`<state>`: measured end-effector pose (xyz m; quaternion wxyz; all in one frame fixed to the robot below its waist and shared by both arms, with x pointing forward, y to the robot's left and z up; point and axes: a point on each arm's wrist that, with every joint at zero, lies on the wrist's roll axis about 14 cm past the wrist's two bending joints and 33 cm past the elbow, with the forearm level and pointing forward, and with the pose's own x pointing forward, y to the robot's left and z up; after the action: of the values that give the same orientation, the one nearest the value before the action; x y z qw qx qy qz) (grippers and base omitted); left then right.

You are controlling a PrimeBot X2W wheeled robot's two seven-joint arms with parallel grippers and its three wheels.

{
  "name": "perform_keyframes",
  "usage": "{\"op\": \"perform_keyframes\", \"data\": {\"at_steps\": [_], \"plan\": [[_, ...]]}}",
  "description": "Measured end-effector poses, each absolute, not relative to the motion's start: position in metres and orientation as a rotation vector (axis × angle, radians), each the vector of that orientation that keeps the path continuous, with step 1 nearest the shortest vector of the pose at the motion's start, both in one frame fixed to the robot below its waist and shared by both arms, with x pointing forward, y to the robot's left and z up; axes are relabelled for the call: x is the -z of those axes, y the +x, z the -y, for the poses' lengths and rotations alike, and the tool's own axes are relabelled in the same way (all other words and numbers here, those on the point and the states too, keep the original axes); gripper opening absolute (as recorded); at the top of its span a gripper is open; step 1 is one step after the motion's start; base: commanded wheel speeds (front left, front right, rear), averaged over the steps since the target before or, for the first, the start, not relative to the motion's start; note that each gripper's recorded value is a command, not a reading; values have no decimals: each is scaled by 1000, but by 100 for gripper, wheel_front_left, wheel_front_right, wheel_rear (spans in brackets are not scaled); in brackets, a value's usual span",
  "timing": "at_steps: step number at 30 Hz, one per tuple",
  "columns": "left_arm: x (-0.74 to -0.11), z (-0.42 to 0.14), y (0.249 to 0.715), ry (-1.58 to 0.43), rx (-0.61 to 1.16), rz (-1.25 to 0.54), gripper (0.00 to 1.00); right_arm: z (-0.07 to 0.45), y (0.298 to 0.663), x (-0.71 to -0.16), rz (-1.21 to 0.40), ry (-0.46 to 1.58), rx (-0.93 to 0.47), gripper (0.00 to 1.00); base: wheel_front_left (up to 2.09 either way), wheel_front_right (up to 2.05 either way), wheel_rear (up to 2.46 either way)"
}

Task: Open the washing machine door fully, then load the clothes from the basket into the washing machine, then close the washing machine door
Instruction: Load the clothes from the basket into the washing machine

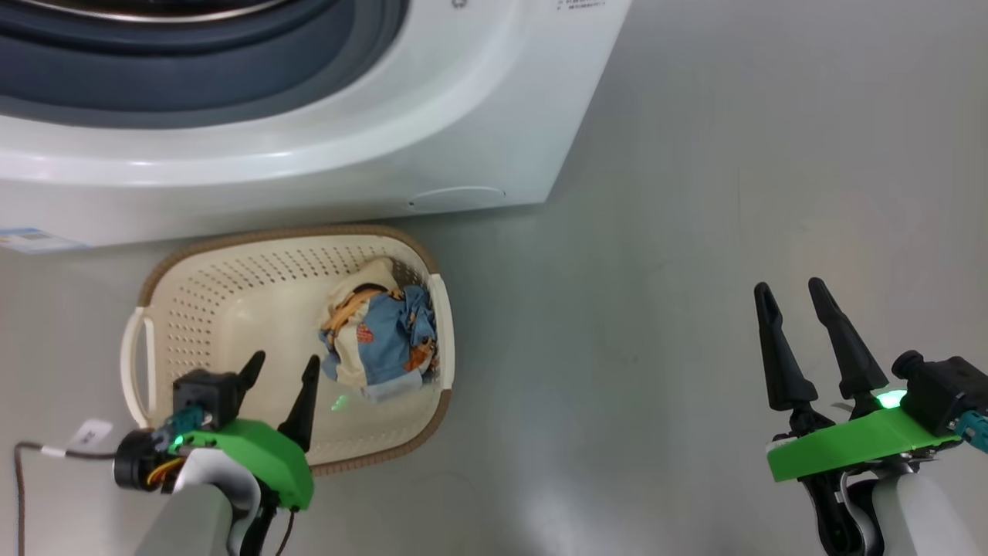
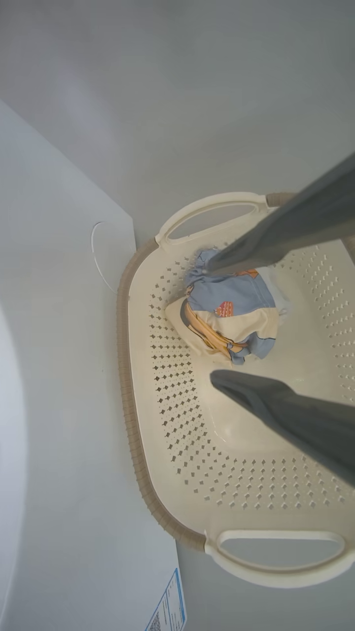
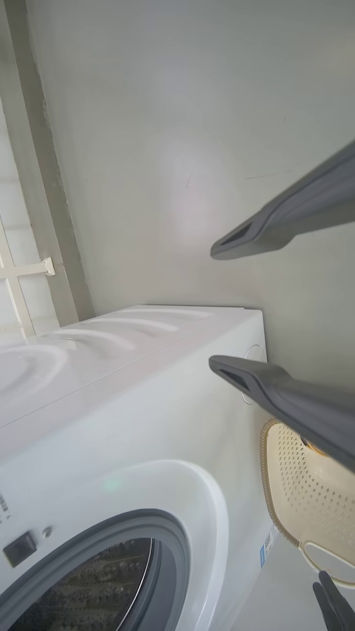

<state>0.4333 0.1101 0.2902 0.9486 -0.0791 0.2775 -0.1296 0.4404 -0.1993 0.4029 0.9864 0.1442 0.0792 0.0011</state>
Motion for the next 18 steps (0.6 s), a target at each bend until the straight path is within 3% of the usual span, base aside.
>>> {"op": "perform_keyframes", "data": {"at_steps": [18], "plan": [[-214, -77, 455, -115, 443, -749, 100, 191, 466, -351, -247, 280, -15, 100, 0, 0, 0]]}}
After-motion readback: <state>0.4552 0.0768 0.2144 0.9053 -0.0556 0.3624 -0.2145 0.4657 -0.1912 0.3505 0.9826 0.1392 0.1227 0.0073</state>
